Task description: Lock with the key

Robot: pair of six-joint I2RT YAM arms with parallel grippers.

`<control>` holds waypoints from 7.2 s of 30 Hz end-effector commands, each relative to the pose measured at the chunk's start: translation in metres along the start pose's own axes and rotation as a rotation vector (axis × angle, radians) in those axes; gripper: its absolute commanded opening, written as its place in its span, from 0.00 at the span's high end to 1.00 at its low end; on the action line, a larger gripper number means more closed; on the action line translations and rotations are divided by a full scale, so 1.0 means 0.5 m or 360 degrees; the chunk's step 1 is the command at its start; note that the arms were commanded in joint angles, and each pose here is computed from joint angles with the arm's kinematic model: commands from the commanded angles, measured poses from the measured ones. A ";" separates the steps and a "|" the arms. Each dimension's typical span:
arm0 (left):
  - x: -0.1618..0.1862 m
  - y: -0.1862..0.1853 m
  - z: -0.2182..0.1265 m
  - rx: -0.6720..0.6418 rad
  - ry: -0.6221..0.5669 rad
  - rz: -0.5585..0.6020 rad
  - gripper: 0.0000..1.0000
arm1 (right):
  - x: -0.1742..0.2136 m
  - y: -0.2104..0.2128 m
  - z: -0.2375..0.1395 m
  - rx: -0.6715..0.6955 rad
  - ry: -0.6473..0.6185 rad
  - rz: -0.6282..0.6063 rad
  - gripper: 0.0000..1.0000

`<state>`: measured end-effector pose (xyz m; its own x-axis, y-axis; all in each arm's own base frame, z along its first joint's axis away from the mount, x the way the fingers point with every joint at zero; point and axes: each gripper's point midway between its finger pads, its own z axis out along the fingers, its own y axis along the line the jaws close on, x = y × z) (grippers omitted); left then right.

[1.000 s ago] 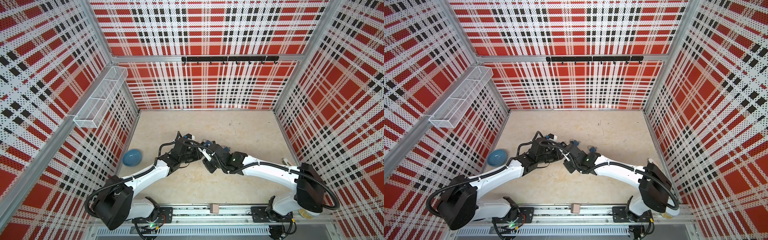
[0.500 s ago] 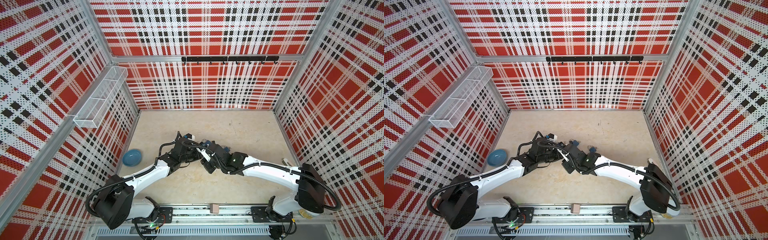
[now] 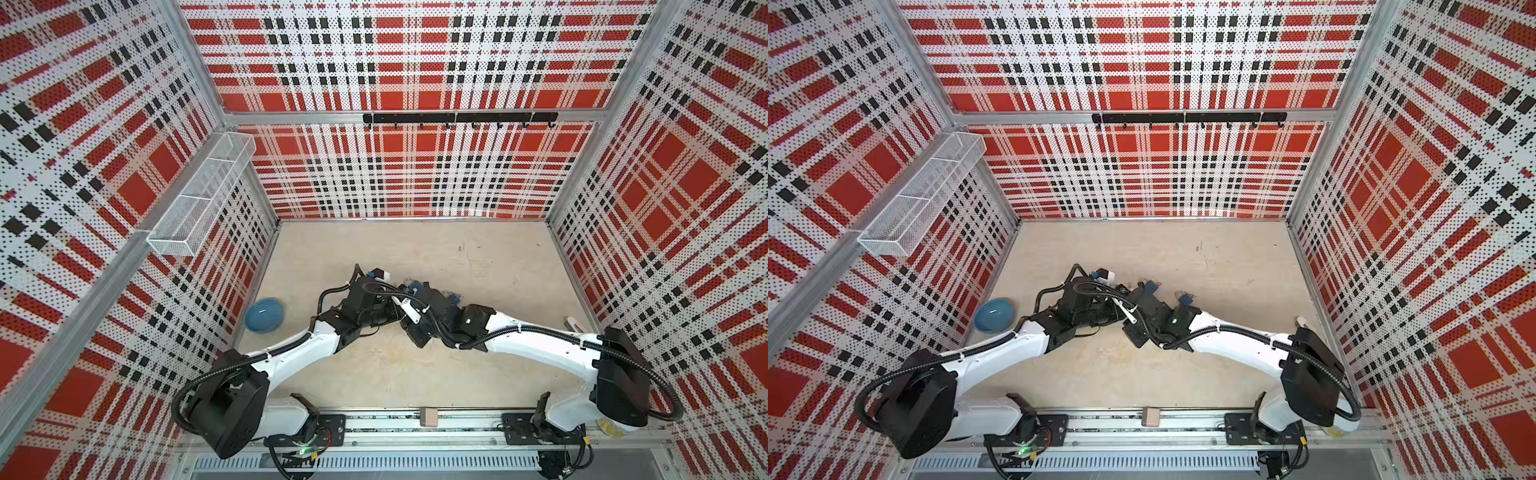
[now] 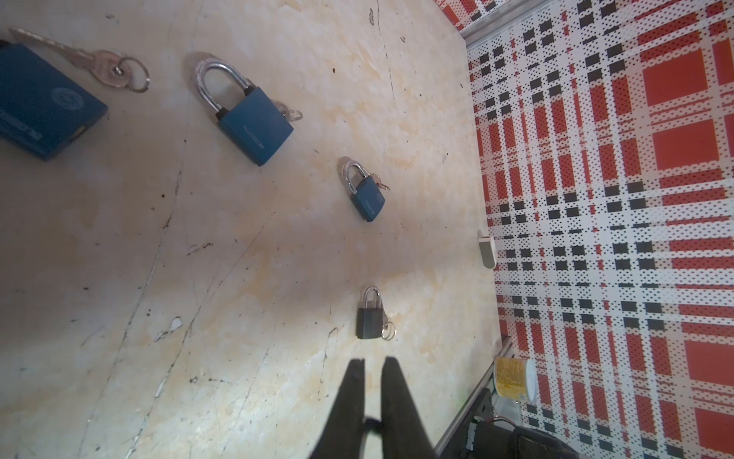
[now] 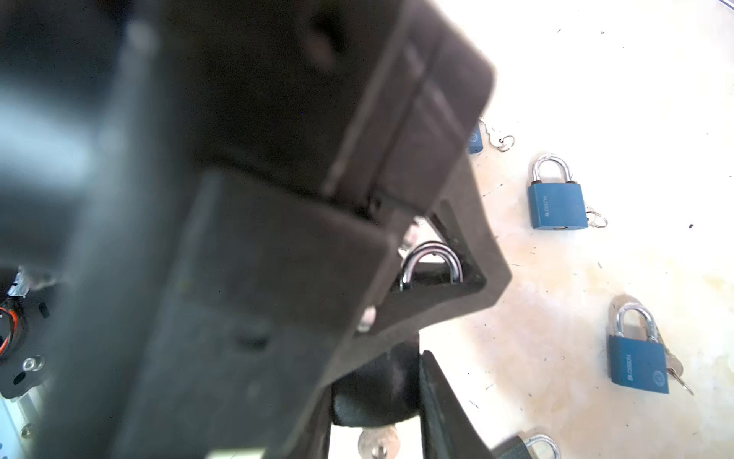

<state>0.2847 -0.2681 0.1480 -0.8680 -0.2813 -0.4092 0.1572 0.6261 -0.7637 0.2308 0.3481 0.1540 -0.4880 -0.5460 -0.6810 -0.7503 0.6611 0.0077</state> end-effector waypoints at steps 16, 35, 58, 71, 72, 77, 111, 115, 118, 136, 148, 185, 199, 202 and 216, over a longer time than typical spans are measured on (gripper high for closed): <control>-0.067 -0.020 -0.074 0.0055 -0.0303 -0.0090 1.00 | -0.094 -0.002 -0.065 -0.0021 -0.0345 0.0114 0.45; -0.221 -0.249 -0.206 0.0510 -0.0907 -0.0390 1.00 | -0.196 -0.088 -0.315 -0.0504 -0.1118 0.0270 0.45; -0.221 -0.332 -0.187 0.0793 -0.0757 -0.0482 1.00 | -0.252 -0.092 -0.275 -0.0581 -0.1052 0.0109 0.57; -0.217 -0.343 -0.161 0.0851 -0.0680 -0.0516 1.00 | -0.259 -0.101 -0.280 -0.0576 -0.1071 0.0110 0.77; -0.217 -0.342 -0.160 0.0851 -0.0679 -0.0519 1.00 | -0.258 -0.102 -0.280 -0.0575 -0.1071 0.0109 0.80; -0.216 -0.341 -0.160 0.0850 -0.0678 -0.0524 1.00 | -0.258 -0.105 -0.282 -0.0565 -0.1073 0.0117 1.00; -0.141 -0.241 -0.258 0.0219 -0.0524 0.0612 0.64 | -0.201 -0.067 -0.309 -0.0727 -0.0765 0.0220 1.00; -0.126 -0.264 -0.259 0.0347 -0.0489 0.0680 0.58 | -0.211 -0.051 -0.320 -0.0832 -0.0794 0.0238 1.00; -0.122 -0.283 -0.254 0.0423 -0.0482 0.0730 0.58 | -0.213 -0.042 -0.322 -0.0891 -0.0780 0.0252 1.00; -0.118 -0.335 -0.232 0.0612 -0.0401 0.0833 0.63 | -0.224 -0.037 -0.319 -0.0935 -0.0755 0.0274 1.00; -0.106 -0.347 -0.245 0.0688 -0.0373 0.0823 0.63 | -0.230 -0.042 -0.299 -0.0926 -0.0705 0.0294 1.00; -0.089 -0.320 -0.283 0.0747 -0.0371 0.0689 0.67 | -0.239 -0.074 -0.296 -0.0835 -0.0716 0.0325 1.00; -0.098 -0.314 -0.284 0.0712 -0.0390 0.0657 0.69 | -0.241 -0.075 -0.302 -0.0848 -0.0725 0.0332 1.00; -0.104 -0.324 -0.290 0.0723 -0.0404 0.0666 0.69 | -0.240 -0.076 -0.301 -0.0843 -0.0723 0.0333 1.00; -0.124 -0.329 -0.279 0.0699 -0.0434 0.0646 0.70 | -0.240 -0.075 -0.296 -0.0853 -0.0722 0.0340 1.00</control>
<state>0.2406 -0.2528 0.3602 -0.5742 -0.2746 -0.7713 0.6729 0.3785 -0.6356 0.2468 0.3099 0.3168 -0.5645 -0.1346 -0.8144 -0.7950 0.3539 0.4926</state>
